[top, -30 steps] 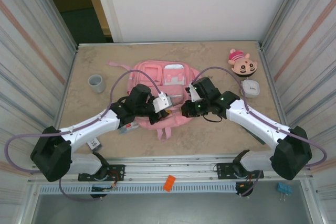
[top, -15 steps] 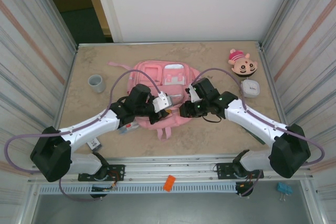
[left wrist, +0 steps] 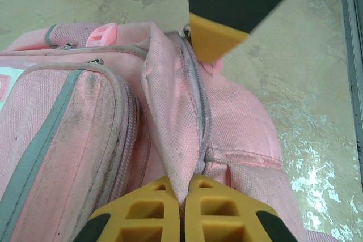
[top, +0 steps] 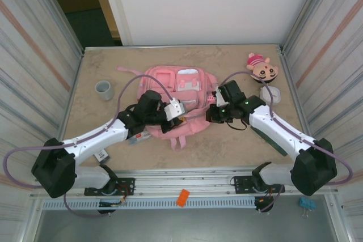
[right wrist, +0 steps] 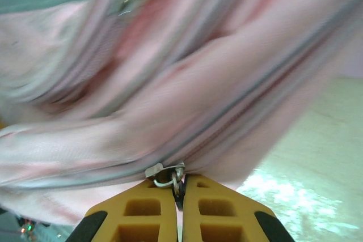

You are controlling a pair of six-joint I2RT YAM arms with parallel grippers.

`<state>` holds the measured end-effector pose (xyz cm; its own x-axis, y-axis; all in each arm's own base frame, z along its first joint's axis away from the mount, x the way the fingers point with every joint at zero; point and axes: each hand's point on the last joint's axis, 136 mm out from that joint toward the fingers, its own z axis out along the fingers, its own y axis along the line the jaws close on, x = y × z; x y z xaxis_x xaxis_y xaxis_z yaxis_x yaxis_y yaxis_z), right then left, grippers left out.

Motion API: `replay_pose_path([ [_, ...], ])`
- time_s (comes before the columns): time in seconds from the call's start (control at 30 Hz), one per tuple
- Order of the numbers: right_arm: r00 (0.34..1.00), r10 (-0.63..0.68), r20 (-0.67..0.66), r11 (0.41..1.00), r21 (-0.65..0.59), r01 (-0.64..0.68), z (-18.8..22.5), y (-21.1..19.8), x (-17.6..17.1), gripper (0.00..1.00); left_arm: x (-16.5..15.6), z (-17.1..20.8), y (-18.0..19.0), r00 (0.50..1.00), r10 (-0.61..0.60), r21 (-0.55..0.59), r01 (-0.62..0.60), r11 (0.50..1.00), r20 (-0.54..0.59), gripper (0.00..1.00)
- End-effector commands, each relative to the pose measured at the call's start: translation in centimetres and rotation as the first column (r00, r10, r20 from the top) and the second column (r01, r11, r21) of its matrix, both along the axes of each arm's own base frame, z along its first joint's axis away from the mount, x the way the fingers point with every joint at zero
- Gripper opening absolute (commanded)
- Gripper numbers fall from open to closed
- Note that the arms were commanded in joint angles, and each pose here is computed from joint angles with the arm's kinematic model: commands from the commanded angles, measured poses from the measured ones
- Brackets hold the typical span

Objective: Pack books, pencil case, and school supplies into a backpack

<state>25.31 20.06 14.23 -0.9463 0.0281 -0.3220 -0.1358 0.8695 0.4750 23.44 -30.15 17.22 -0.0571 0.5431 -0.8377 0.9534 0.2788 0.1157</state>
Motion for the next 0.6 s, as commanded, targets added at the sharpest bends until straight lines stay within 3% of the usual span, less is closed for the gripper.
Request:
replay_pose_path([
  [0.0,0.995,-0.098,-0.005,0.985,-0.142,0.097,-1.6,-3.7,1.0,0.0,-1.0,2.2,0.5,0.998,-0.038,-0.048,0.04,0.998,0.039,0.0],
  [0.2,0.989,-0.146,0.005,0.974,-0.174,0.145,-2.3,-4.9,3.3,0.0,-2.3,3.0,0.5,0.996,-0.086,-0.074,0.089,0.993,0.034,0.0],
  [0.57,0.954,-0.299,-0.034,0.95,-0.106,0.294,-5.3,-9.3,10.1,0.0,-4.5,6.7,1.0,0.985,-0.157,-0.141,0.166,0.976,0.076,0.0],
])
